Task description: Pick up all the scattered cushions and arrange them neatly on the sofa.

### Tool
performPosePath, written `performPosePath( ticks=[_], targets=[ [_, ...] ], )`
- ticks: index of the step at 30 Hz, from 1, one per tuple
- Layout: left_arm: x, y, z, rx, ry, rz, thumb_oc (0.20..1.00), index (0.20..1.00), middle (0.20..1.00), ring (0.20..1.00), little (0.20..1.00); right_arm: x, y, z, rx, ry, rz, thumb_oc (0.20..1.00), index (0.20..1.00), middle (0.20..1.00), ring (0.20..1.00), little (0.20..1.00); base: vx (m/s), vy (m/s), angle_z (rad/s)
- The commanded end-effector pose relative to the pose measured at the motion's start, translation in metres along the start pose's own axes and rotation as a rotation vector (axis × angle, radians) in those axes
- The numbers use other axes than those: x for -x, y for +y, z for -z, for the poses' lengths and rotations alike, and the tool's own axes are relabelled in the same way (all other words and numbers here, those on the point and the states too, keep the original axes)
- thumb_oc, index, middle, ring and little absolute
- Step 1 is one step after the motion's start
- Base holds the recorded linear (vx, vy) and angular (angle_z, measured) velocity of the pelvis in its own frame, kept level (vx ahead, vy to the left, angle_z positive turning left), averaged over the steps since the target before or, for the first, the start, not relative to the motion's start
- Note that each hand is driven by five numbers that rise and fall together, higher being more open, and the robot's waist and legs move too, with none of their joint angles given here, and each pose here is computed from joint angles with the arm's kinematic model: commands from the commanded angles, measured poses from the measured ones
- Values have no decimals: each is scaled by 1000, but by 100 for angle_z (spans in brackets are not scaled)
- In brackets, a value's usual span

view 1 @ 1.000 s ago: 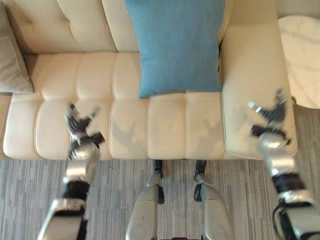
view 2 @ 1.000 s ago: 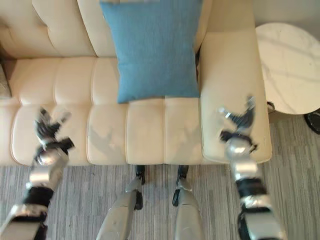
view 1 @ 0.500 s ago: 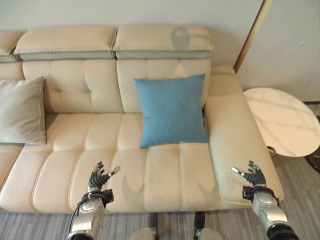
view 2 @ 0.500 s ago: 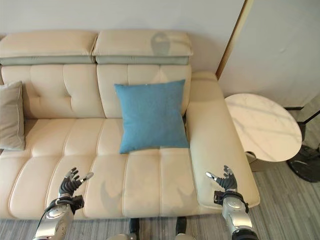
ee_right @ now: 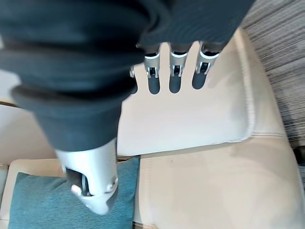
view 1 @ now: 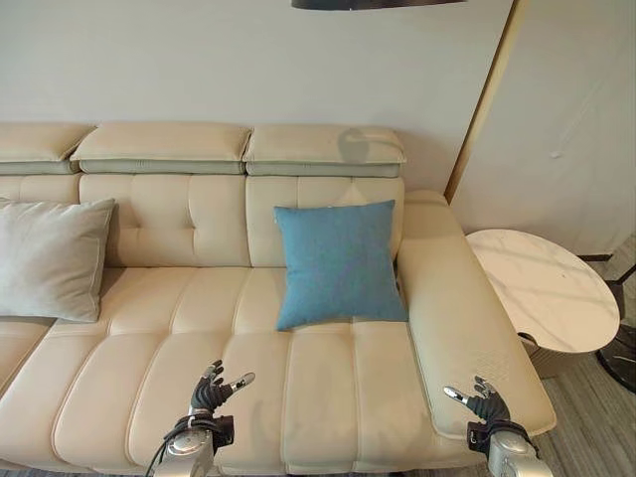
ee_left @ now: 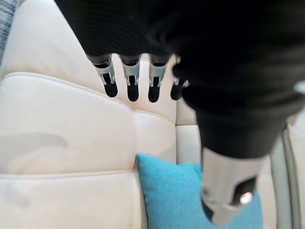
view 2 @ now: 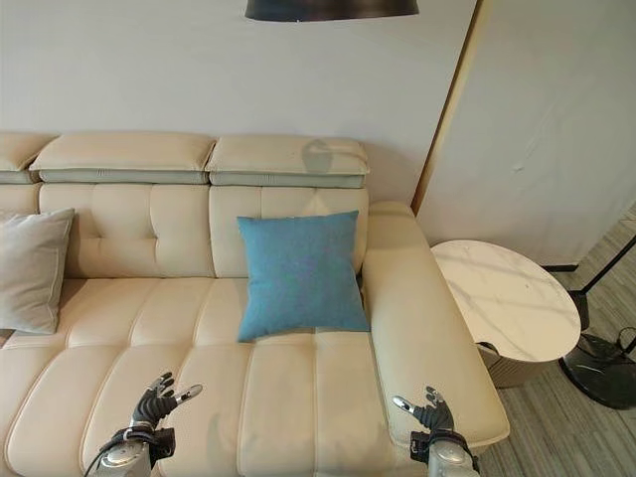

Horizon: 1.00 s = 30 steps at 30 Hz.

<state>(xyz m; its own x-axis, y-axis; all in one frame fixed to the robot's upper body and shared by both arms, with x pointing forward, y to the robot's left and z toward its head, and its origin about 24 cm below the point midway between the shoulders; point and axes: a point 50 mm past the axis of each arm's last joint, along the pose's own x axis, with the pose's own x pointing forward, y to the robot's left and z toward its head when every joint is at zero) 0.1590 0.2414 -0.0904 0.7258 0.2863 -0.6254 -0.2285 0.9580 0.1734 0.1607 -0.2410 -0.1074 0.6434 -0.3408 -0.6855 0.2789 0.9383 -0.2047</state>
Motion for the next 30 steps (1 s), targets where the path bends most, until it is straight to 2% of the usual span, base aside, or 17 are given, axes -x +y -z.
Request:
performPosePath(
  ticks=[1, 7, 12, 20, 26, 30],
  targets=[
    [-5, -3, -30, -30, -124, 10, 1000, 1000, 1000, 1000, 1000, -8, 2, -31, 21, -109, -1, 1000, 1000, 1000, 1000, 1000, -94, 62, -1],
    [-8, 5, -42, -33, -160, -25, 1000, 1000, 1000, 1000, 1000, -8, 10, -51, -15, -175, 7, 1000, 1000, 1000, 1000, 1000, -202, 44, -18],
    [-9, 9, -40, -57, -148, -30, 1000, 1000, 1000, 1000, 1000, -7, 15, -42, 0, -155, -28, 1000, 1000, 1000, 1000, 1000, -118, -1, -39],
    [-7, 13, -32, 11, -116, -61, 1000, 1000, 1000, 1000, 1000, -7, 12, -39, -1, -134, -27, 1000, 1000, 1000, 1000, 1000, -229, -200, -7],
    [-13, 3, -48, 22, -157, -46, 1000, 1000, 1000, 1000, 1000, -6, -2, -50, 11, -190, 9, 1000, 1000, 1000, 1000, 1000, -512, -275, 37],
    [-12, 7, -50, 31, -169, -58, 1000, 1000, 1000, 1000, 1000, -5, -3, -53, 18, -201, -1, 1000, 1000, 1000, 1000, 1000, -181, -75, -4]
  ],
)
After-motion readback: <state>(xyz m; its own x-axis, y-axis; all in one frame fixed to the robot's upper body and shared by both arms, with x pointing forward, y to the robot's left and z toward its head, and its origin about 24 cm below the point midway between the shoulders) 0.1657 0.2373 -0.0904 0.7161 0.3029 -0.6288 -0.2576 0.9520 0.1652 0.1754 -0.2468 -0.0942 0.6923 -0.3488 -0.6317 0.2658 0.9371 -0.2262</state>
